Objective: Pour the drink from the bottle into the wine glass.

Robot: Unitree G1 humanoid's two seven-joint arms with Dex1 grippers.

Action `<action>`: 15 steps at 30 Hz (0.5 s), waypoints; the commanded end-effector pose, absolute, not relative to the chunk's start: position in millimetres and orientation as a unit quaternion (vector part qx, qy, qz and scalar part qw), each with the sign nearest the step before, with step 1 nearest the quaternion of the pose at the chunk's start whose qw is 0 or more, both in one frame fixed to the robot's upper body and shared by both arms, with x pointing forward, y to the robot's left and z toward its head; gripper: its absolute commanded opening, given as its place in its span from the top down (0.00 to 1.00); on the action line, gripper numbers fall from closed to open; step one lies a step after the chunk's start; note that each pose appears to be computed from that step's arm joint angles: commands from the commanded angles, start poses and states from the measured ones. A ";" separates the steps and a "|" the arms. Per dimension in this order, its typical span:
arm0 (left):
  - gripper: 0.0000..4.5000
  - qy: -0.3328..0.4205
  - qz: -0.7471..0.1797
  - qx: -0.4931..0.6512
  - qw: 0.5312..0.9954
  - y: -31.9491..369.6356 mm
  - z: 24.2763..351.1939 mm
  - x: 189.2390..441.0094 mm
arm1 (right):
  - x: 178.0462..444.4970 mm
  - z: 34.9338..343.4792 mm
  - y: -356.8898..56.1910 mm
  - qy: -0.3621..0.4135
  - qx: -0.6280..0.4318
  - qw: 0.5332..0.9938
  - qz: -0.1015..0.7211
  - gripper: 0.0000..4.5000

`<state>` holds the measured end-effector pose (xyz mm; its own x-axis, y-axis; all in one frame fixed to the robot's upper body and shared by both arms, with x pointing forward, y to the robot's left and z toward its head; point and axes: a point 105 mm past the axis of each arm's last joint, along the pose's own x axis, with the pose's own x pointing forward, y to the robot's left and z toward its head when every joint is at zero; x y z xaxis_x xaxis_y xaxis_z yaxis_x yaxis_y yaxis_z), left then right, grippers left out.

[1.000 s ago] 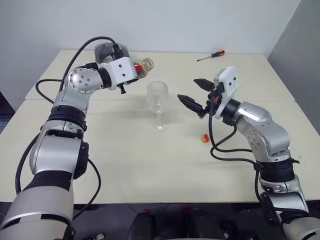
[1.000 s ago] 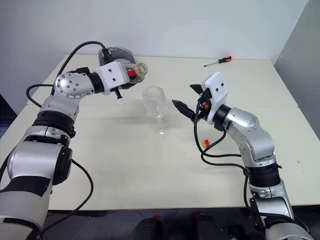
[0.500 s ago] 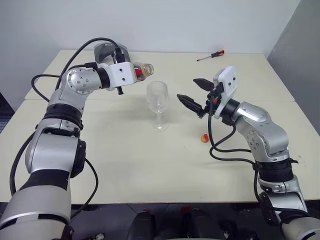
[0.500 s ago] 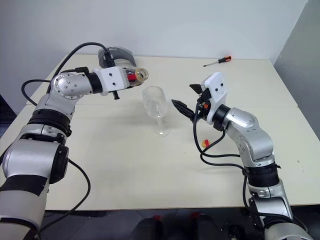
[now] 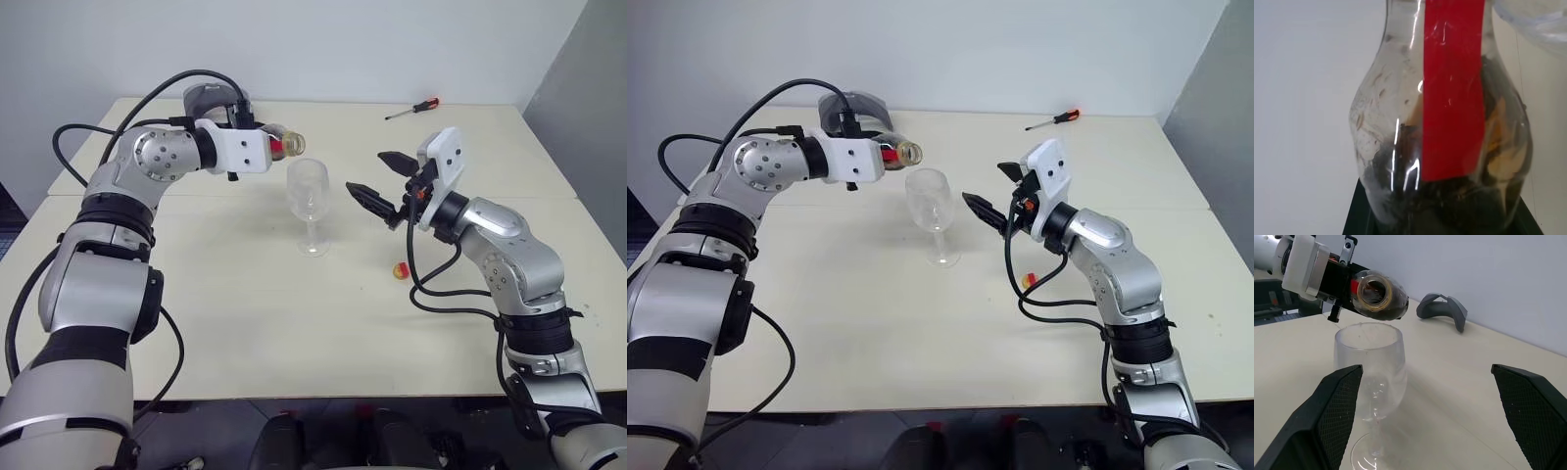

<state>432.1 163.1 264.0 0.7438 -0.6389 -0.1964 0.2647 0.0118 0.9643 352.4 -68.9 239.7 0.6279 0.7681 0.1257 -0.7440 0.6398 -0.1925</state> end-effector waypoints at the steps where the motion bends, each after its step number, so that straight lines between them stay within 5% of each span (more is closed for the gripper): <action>1: 0.77 -0.188 -0.295 0.640 0.684 163.3 295.7 429.1 | 333.4 260.7 -59.9 -0.143 -0.048 0.875 0.459 0.00; 15: 0.77 -0.191 -0.287 0.656 0.671 163.9 300.1 429.2 | 310.3 257.0 -45.2 -0.134 -0.031 0.840 0.525 0.00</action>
<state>432.2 165.0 271.8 0.7556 -0.6246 -0.1974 0.2231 -0.0380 0.9741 318.8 -46.3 246.3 0.4430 0.8821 0.1601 -0.8701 0.4661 -0.1601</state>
